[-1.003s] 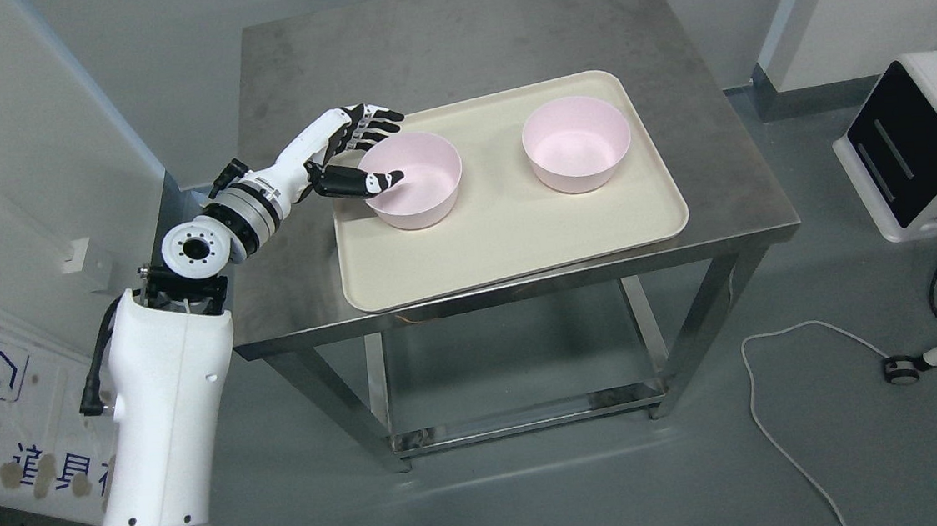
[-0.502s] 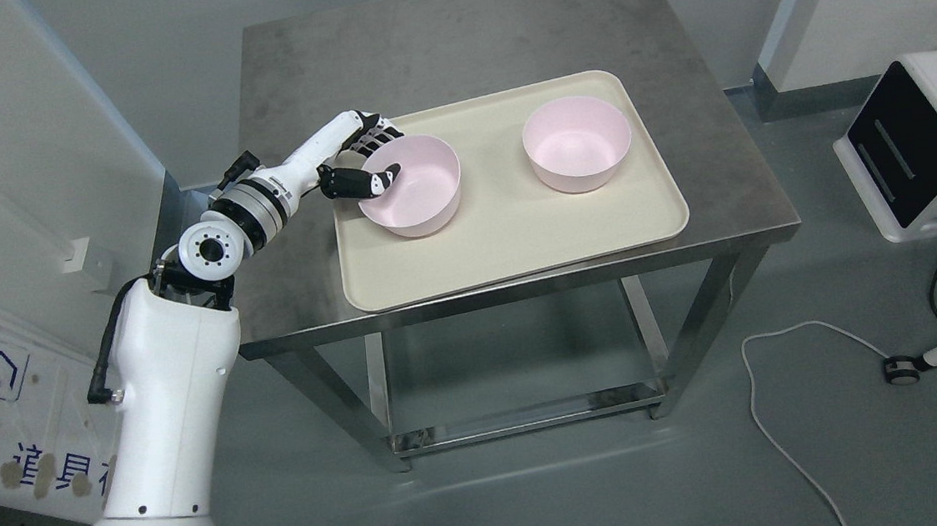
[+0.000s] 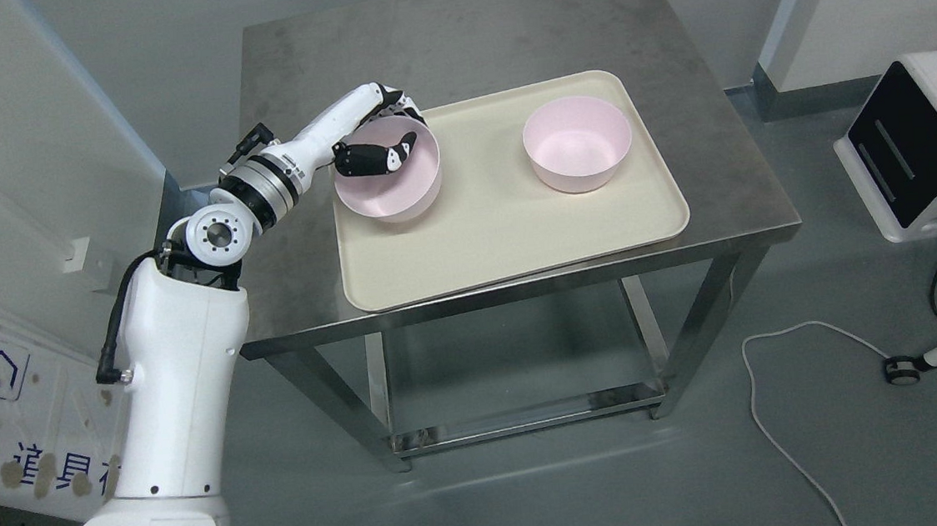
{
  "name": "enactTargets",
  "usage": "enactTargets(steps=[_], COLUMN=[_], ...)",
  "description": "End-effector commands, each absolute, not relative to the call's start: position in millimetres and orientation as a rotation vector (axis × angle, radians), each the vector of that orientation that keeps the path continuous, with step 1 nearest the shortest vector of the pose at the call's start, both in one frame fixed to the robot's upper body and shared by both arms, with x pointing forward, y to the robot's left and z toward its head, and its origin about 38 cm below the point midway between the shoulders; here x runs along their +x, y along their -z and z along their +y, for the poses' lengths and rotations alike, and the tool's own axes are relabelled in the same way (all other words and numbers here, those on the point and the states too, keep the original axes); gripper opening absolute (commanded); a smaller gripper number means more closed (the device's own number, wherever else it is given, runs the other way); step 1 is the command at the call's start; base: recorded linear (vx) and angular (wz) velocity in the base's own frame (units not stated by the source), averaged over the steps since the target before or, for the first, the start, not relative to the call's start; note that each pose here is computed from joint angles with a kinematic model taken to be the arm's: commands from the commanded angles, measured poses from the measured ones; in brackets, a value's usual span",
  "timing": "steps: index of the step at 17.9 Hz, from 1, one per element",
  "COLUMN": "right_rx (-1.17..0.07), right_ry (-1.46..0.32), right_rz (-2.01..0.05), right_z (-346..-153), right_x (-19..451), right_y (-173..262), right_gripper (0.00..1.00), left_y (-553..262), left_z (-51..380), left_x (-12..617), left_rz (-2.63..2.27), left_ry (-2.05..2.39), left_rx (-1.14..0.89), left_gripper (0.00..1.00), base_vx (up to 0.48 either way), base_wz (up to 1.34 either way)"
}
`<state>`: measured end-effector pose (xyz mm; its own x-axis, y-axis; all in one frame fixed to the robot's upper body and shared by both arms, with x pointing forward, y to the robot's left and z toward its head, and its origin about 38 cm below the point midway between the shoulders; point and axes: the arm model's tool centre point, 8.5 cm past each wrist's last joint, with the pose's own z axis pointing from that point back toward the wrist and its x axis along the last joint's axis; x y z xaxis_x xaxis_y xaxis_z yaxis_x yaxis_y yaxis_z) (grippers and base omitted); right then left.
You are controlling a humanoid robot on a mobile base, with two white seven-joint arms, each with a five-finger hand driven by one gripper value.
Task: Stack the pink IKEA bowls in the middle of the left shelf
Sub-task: 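Lift the pink bowl and lower it into the farther pink bowl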
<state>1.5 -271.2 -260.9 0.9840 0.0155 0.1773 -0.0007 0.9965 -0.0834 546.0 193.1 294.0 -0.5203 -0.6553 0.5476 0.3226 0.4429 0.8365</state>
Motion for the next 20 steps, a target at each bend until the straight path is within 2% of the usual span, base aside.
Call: enactTargets(steps=[1, 5, 8, 10, 20], right_rx=[-0.102, -0.102, -0.102, -0.102, -0.101], right_ry=[-0.008, -0.008, -0.008, -0.008, -0.008], right_rz=[-0.179, -0.179, -0.179, -0.179, -0.179], right_z=[-282.7, -282.7, -282.7, -282.7, -282.6], right_x=[2, 2, 2, 2, 2], right_y=[260, 260, 260, 260, 260], right_gripper=[1.0, 1.0, 1.0, 1.0, 1.0], left_y=[-363, -332, -318, -296, -284], left_z=[123, 40, 10, -5, 8], left_x=[543, 533, 547, 542, 554], left_rz=[-1.888, -1.775, -1.794, -1.751, -1.682], left_ry=[1.31, 1.6, 1.586, 1.585, 1.557], left_rx=[0.208, 0.222, 0.33, 0.268, 0.321], left_gripper=[0.0, 0.0, 0.01, 0.01, 0.02], base_vx=[0.0, 0.0, 0.0, 0.0, 0.0], base_wz=[0.0, -0.01, 0.0, 0.0, 0.0])
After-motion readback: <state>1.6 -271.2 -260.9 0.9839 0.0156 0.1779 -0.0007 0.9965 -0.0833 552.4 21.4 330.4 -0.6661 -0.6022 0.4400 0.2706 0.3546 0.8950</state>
